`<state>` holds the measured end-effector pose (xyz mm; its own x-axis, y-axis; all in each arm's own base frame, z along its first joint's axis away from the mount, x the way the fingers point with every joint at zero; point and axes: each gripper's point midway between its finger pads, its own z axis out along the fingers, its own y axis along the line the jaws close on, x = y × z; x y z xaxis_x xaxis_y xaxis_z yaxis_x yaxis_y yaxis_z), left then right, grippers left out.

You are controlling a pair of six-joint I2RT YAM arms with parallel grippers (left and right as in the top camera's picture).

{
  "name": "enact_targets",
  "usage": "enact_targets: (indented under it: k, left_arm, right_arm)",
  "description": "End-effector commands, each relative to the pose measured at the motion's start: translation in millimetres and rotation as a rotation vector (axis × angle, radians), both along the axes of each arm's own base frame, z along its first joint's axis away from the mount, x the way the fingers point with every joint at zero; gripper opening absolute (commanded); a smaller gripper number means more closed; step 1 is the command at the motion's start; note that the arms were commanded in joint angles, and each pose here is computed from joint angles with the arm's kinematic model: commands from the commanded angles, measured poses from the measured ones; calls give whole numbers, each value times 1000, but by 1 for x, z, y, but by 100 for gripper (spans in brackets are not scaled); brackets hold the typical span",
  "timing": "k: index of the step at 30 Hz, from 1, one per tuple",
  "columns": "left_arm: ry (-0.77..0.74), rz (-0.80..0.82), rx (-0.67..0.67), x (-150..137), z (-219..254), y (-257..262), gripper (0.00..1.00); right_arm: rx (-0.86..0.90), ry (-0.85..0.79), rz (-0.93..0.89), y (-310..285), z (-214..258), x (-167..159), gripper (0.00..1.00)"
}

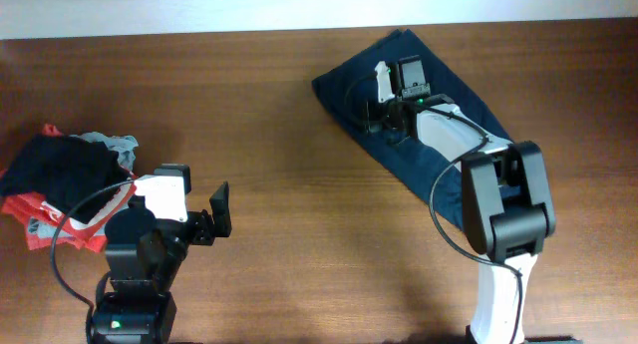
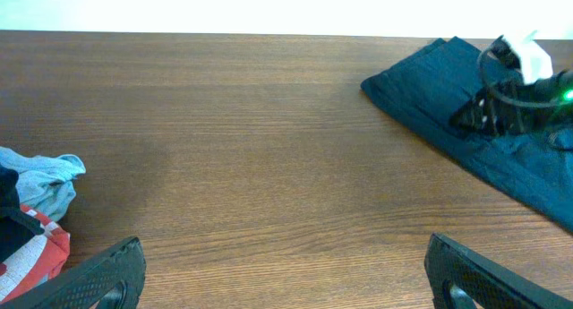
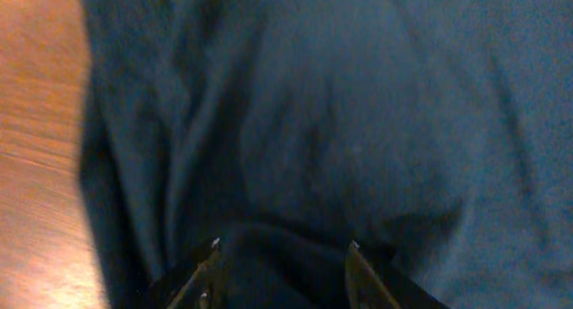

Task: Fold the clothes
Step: 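Drag the navy shorts with the right gripper to the table center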

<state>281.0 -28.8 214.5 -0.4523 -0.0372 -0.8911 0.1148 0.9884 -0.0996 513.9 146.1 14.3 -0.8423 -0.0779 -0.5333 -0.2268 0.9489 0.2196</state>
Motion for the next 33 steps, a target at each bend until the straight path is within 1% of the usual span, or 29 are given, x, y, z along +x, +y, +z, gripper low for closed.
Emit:
enact_targets:
  k: [1,3,5,8,10,11,13,14,17,20,21,24,26,28,29,30,31,33]
  left_arm:
    - [-24,-9,-14,1,10,-3,99]
    - [-24,-9,-14,1,10,-3,99]
    - [-24,-9,-14,1,10,-3,99]
    - [-24,-9,-14,1,10,-3,99]
    - [-24,-9,-14,1,10,-3,99]
    - [-24,-9,-14,1,10,-3,99]
    - [-24,-9,-14,1,10,-3,99]
    - [-24,-9,-14,1,10,-3,99]
    - [-24,-9,-14,1,10,-3,99]
    - [-25,-5,-12,1,11,-2,99]
    - [-25,-6,-12,1,11,-2,99]
    - [-26,-6,-13,1,11,-2,100]
    - [-41,-7,-13,3,14,-2,99]
    - [-40,-6,-13,7,13,-2,99]
    - [-6,-13,-17,12,5,-4,99]
    - [23,-18,-24,15,-1,-5,99]
    - [74,-36,-35,22,-11,-9,99]
    - [166,-65,-52,35,-31,-16,99]
  right_arm:
    - [73,64,74,24,-10,-16,49]
    - [90,118,106,35,-14,-31,49]
    - [74,187,129,44,-21,-50,51]
    - [60,297,183,63,-30,-84,51]
    - [39,390,241,81,-34,-117,51]
    - [29,426,293,90,-36,-133,50]
    - [27,490,459,115,-34,-173,43]
    - [7,525,499,123,-35,-190,41]
    - [-35,578,558,137,-34,-220,39]
    - [-38,569,581,144,-20,-229,38]
    - [-33,551,583,144,-6,-229,38]
    - [-62,447,556,134,37,-218,39]
    - [-124,296,458,109,91,-201,40]
    - [-147,188,344,85,132,-189,44]
    - [-142,110,260,63,164,-183,55]
    - [-134,85,236,55,176,-182,75]
    - [-111,38,191,38,198,-181,98]
    - [-88,0,135,14,220,-184,99]
